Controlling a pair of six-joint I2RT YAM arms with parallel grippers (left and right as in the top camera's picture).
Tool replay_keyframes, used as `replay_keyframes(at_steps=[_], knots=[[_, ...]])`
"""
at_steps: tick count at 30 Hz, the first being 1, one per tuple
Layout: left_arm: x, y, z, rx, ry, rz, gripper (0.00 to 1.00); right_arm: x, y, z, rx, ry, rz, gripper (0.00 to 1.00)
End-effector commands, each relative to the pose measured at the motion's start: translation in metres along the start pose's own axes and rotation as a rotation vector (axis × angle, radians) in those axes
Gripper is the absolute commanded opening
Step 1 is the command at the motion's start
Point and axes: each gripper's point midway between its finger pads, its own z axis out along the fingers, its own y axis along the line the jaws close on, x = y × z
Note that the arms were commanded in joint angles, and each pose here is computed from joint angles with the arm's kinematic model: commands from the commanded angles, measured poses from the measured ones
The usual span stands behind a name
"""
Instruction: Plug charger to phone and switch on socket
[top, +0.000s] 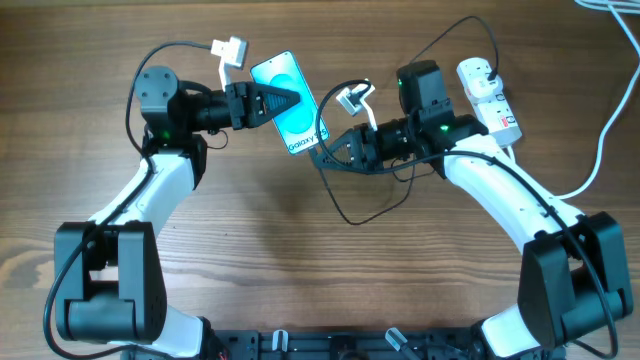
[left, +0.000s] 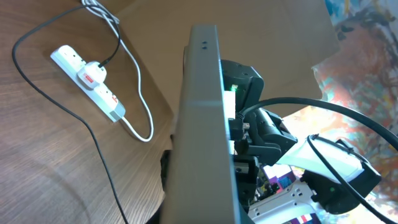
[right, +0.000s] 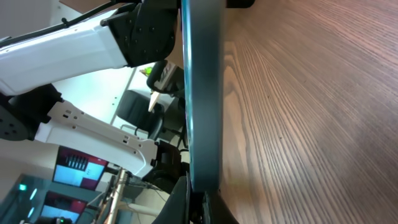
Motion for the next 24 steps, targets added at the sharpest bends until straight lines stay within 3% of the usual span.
replay_keyframes(at_steps=[1, 24], knots=[[0.045, -0.016, 0.018, 0.106, 0.201, 0.016, 0.04, -0.017, -0.002, -0.002, 0.041, -0.033, -0.036, 0.04], [0.105, -0.006, 0.035, 0.145, 0.302, -0.098, 0.04, -0.023, 0.006, -0.002, 0.016, -0.044, -0.055, 0.04]])
